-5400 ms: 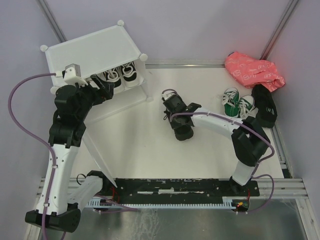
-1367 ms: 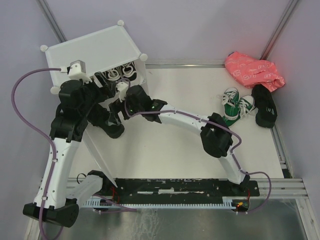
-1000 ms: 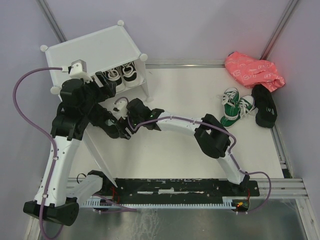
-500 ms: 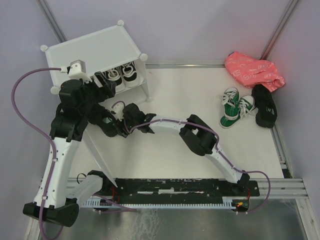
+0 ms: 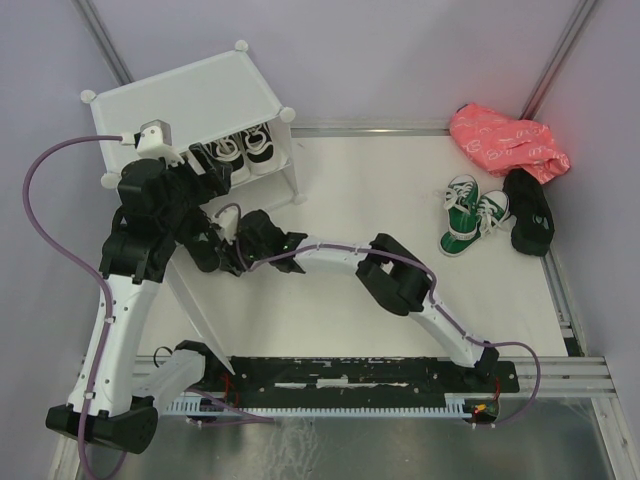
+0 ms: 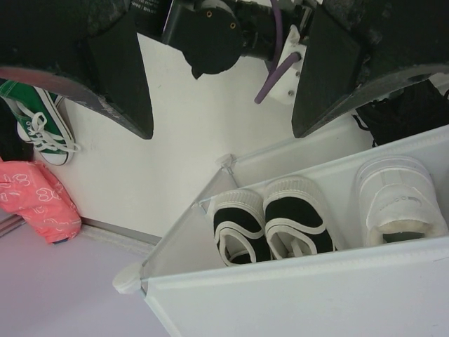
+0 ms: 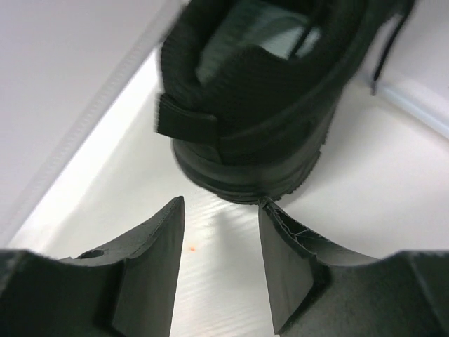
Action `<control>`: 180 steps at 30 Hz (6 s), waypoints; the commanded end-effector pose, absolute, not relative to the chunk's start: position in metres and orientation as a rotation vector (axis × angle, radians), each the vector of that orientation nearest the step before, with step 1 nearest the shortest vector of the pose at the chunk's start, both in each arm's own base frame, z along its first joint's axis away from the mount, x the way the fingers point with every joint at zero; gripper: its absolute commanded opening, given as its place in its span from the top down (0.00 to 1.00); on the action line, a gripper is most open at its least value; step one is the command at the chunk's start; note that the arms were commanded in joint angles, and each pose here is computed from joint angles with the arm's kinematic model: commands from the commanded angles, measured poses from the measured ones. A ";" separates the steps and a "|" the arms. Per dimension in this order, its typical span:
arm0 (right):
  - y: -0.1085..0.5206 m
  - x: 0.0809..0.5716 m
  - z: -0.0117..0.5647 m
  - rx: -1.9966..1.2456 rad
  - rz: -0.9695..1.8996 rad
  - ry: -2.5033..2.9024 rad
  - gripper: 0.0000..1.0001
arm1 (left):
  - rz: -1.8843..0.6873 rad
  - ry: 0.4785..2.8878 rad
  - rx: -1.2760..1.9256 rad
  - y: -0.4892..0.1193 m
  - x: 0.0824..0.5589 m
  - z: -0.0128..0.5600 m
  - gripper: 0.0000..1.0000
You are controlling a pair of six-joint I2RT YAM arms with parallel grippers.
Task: Place and organize the shoes in the shoe cabinet
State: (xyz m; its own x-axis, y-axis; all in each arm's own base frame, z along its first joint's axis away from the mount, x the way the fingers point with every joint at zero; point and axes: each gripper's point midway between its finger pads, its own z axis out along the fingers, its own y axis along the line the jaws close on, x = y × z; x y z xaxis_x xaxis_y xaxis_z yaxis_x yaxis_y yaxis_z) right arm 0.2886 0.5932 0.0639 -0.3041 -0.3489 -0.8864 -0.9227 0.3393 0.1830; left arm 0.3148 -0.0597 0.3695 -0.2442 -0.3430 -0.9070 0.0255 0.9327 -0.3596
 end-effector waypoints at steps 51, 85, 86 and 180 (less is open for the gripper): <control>0.608 0.447 0.114 -0.537 0.761 1.727 0.48 | -0.322 1.765 -0.163 -0.065 0.324 0.386 0.14; 0.640 0.424 0.116 -0.550 0.811 1.645 0.43 | -0.251 1.773 -0.168 -0.054 0.306 0.376 0.14; 0.639 0.429 0.119 -0.541 0.810 1.632 0.42 | -0.246 1.772 -0.168 -0.053 0.306 0.376 0.13; -0.186 0.397 0.089 0.635 -0.571 2.568 0.09 | -0.575 1.849 0.015 -0.128 0.290 0.332 0.02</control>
State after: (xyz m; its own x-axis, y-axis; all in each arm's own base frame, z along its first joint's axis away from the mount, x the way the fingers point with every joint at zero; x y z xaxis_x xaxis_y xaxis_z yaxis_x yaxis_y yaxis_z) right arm 0.3950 -0.1748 0.1102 -0.7804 0.3408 -0.5243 0.5164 0.8241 -0.2329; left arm 0.2898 -0.1246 0.3068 -0.4078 -0.2338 -0.8827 0.2593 0.8972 -0.3574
